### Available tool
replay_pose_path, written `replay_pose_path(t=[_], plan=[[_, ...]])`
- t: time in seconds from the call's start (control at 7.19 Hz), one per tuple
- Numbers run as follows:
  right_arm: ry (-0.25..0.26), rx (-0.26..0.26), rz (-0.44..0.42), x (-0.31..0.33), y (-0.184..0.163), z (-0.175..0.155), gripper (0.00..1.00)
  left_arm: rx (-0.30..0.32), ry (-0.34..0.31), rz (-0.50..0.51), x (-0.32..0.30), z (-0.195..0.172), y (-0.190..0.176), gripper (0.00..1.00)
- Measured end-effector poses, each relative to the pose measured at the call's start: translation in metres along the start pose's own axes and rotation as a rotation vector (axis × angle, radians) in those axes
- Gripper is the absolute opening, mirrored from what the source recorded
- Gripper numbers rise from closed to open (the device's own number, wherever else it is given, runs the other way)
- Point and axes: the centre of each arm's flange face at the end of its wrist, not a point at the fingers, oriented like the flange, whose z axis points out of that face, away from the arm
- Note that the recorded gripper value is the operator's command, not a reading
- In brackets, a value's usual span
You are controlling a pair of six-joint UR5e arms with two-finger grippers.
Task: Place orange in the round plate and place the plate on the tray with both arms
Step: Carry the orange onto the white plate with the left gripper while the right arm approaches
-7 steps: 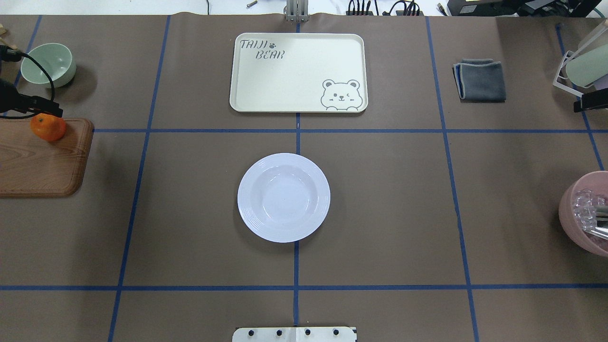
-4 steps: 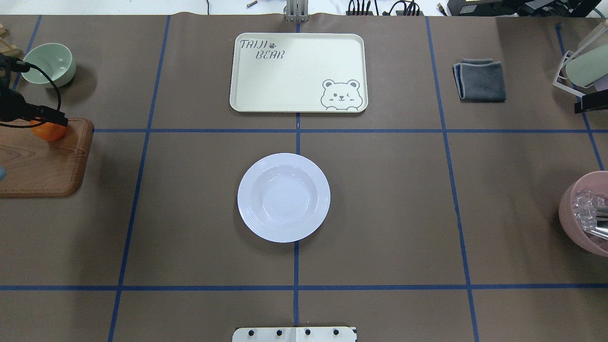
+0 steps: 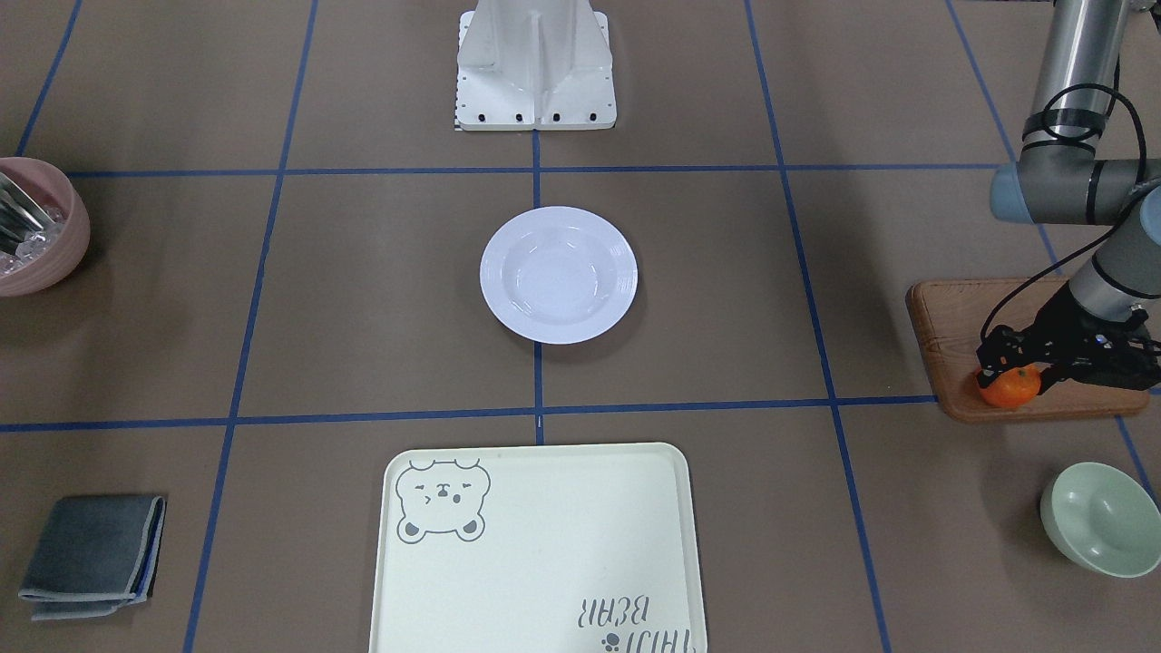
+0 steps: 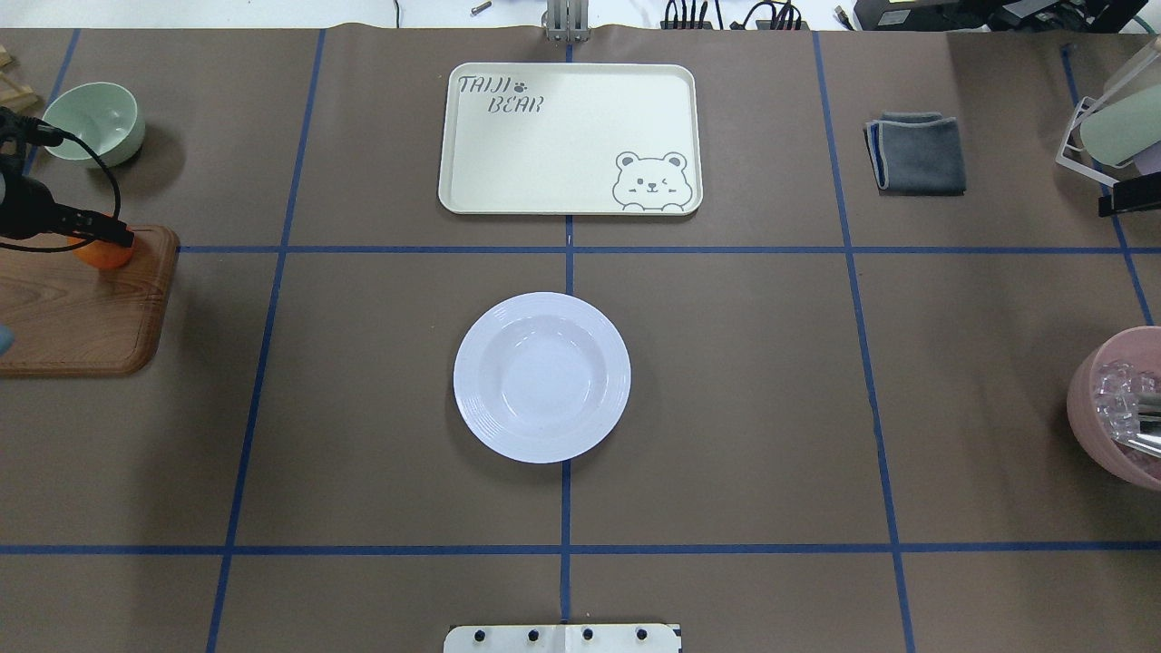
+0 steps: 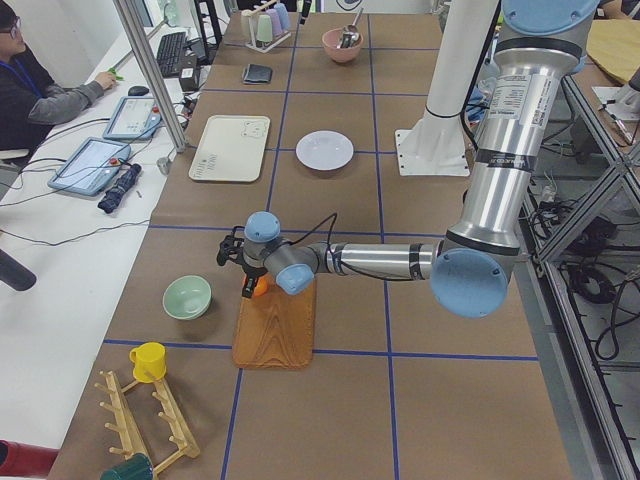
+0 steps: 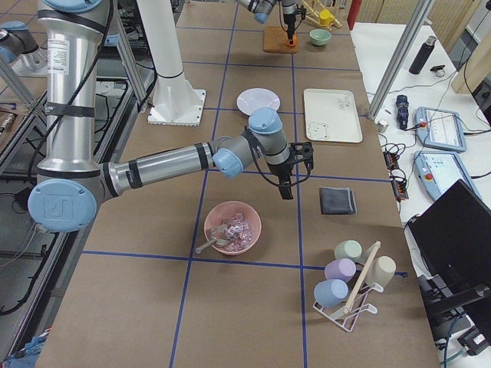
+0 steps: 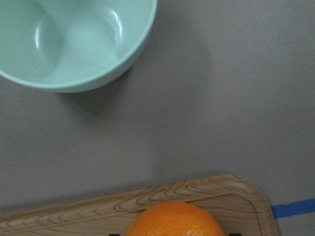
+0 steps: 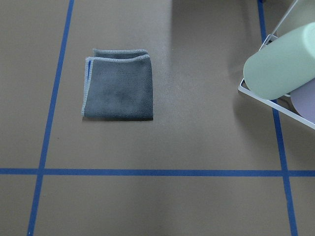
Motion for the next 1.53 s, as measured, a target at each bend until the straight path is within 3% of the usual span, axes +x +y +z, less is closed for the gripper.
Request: replay_pose_path(t=[0.28, 0.56, 0.7, 0.97, 1.25, 1.53], plan=[[-0.010, 0.009, -0.011, -0.007, -0.003, -0.003, 1.00, 0.044, 0.042, -0.065, 0.061, -0.035, -0.041, 0.00], [-0.035, 0.013, -0.046, -0.031, -0.008, -0.003, 1.00, 0.037, 0.082, -0.162, 0.182, -0.049, -0.060, 0.00], [-0.051, 0.014, -0.075, -0.050, -0.011, -0.001, 0.99, 0.030, 0.086, -0.204, 0.259, -0.049, -0.057, 0.00], [-0.117, 0.011, -0.148, -0.101, -0.010, -0.002, 0.99, 0.011, 0.027, -0.269, 0.397, -0.055, -0.036, 0.00], [-0.201, -0.011, -0.210, -0.163, 0.006, -0.006, 1.00, -0.005, 0.011, -0.307, 0.490, -0.069, -0.009, 0.00], [-0.143, -0.007, -0.267, -0.234, 0.031, 0.013, 1.00, -0.008, 0.018, -0.303, 0.559, -0.059, 0.028, 0.00]])
